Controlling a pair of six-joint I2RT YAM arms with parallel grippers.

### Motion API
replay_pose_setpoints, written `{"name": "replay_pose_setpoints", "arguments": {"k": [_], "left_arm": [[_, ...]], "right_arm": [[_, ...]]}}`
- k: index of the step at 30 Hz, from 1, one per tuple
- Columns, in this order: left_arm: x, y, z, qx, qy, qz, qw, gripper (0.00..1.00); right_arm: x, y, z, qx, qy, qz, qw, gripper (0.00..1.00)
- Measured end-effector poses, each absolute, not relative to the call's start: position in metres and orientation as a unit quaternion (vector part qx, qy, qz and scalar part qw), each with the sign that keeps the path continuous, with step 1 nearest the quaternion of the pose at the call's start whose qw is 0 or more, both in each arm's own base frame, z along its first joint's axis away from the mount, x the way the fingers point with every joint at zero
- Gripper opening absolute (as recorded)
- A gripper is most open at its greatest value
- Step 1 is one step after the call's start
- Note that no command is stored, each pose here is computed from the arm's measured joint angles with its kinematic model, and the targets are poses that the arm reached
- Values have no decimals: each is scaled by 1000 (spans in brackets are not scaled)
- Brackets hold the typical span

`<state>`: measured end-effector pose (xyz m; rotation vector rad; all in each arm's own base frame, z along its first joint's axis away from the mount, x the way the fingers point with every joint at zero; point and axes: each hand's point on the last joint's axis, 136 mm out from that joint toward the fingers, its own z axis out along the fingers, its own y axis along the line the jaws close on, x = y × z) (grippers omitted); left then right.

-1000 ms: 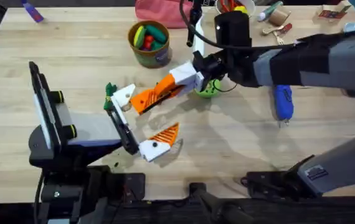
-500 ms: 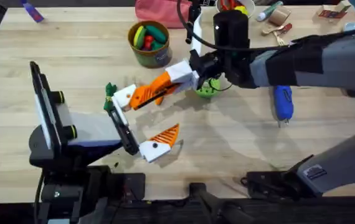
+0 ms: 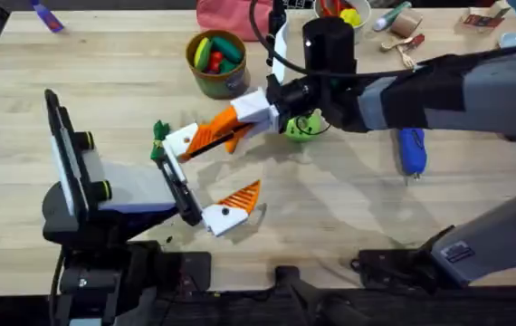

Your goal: Pick up the gripper from the table and insert it into the empty holder that is missing its gripper. Then pick up a screw, insert it into the mounting hole, and use the screwdriver to tighten it. Finally, clean up the table by picking up the vegetable and placing it into the bucket.

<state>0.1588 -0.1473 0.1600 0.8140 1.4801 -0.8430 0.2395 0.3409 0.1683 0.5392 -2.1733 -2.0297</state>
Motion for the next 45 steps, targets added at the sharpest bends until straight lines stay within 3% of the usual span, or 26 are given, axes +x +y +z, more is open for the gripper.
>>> {"name": "replay_pose_setpoints", "arguments": {"k": [37, 38, 44, 45], "left_arm": [[160, -146, 160, 343, 638, -361, 587, 985], [160, -146, 160, 343, 638, -361, 587, 986], [158, -148, 160, 351, 634, -362, 587, 985], [158, -148, 160, 351, 634, -361, 587, 985]], "right_arm": [[242, 348, 170, 171, -722, -669, 47, 8], [242, 348, 170, 169, -722, -669, 49, 47], [251, 350, 167, 152, -733, -662, 29, 892], [252, 350, 166, 150, -734, -662, 28, 931]]}}
